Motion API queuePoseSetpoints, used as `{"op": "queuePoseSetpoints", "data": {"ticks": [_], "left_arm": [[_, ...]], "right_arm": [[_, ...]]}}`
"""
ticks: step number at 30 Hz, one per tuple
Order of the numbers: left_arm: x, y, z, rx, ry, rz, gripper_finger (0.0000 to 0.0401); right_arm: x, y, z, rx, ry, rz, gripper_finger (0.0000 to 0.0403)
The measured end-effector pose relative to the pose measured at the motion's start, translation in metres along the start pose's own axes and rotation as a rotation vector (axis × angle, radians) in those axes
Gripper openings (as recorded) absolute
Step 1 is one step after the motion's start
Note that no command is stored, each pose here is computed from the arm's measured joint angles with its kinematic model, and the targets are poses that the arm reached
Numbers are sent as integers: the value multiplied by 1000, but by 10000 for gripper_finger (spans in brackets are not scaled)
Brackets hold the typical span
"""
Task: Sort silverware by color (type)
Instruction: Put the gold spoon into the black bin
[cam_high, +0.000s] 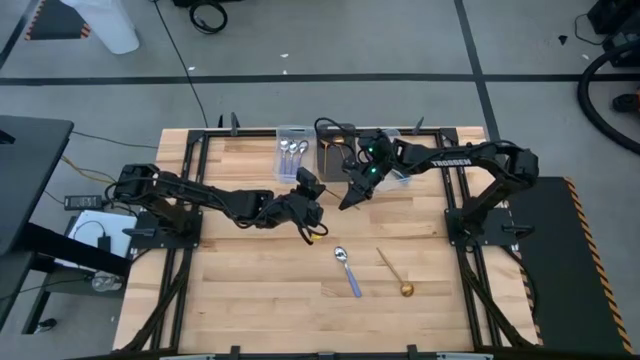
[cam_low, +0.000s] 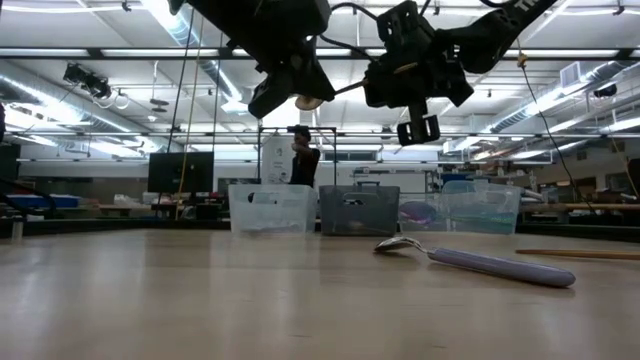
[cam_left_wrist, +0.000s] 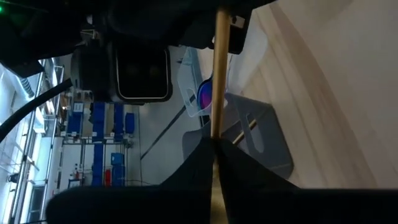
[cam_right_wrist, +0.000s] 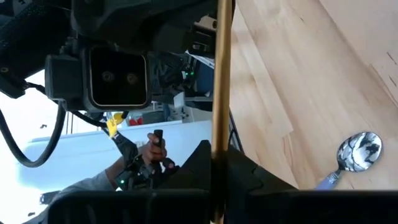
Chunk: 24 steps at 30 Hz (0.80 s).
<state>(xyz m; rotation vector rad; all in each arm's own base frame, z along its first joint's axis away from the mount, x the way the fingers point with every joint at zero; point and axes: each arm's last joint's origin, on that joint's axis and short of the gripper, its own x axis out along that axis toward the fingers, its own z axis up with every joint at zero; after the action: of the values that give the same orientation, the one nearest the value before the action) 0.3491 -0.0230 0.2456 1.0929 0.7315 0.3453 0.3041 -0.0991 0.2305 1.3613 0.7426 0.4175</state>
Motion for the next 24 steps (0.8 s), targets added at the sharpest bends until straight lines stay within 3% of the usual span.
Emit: {"op": "queuePoseSetpoints", "data": {"ticks": [14,18,24], "left_arm": [[0,3,5,-218,-67,5,134],[0,5,6,-408,-79,14,153],[-1,12,9,-836,-133,37,157]], "right_arm": [[-2,0,3,-52,-76,-32,19],[-7,-1,6,-60,-114,-50,19],[-13,-4,10,-89,-162,-73,19]]}}
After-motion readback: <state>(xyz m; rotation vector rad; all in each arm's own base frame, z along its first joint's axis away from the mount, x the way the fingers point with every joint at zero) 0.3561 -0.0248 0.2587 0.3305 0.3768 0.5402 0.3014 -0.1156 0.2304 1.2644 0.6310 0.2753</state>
